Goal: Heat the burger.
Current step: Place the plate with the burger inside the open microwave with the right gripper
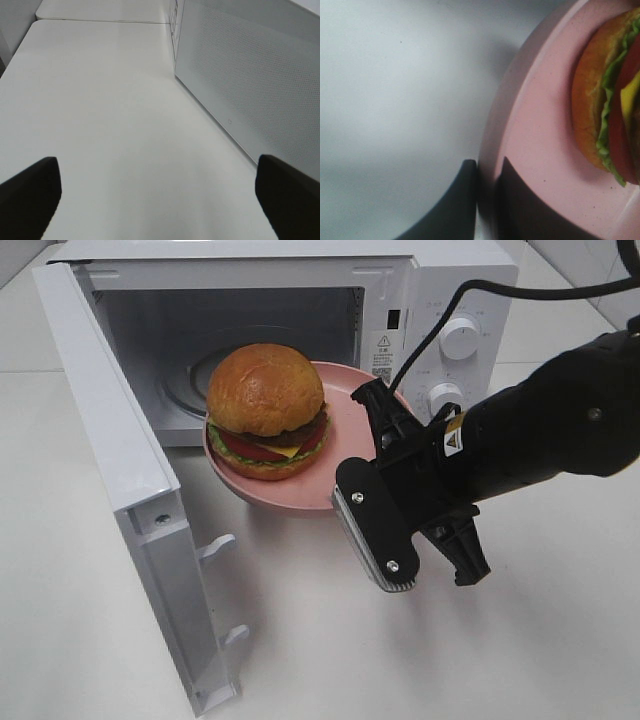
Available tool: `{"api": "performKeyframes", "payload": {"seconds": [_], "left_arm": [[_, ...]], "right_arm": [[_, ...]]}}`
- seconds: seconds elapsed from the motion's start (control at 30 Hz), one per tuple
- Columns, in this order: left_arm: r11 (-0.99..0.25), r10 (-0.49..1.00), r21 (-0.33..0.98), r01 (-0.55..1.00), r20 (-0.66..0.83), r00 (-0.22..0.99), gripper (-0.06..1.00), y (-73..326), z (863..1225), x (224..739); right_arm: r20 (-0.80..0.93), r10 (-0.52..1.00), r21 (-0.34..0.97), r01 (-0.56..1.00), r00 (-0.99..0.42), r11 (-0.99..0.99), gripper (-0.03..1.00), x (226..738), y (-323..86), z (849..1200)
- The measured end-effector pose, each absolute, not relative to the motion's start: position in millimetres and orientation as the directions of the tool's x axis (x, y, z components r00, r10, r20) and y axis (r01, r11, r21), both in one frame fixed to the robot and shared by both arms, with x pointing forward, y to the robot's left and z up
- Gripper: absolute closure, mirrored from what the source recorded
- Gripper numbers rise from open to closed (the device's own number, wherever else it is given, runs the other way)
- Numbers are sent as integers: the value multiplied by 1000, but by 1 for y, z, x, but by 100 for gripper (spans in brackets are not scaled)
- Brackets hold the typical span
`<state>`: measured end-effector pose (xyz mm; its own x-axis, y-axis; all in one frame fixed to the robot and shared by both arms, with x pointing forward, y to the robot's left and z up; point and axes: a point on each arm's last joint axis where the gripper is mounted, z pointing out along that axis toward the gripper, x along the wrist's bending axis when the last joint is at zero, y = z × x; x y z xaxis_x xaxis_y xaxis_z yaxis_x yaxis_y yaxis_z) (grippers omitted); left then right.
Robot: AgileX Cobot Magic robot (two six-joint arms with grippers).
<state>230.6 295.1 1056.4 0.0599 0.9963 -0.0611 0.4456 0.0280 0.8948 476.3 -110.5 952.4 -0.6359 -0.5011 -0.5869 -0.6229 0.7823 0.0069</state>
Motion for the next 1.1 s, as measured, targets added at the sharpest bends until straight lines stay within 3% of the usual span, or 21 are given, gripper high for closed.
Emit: {"api": "performKeyframes", "payload": {"seconds": [0.8, 1.1], "left_arm": [[28, 996, 895, 446, -61, 60, -3, 295, 1056, 231], [28, 996, 895, 446, -61, 60, -3, 295, 1056, 231]], "right_arm": [[-549, -524, 21, -637, -652, 770, 94, 530, -67, 948], [-578, -458, 60, -595, -675, 801, 94, 554, -48, 955]]}}
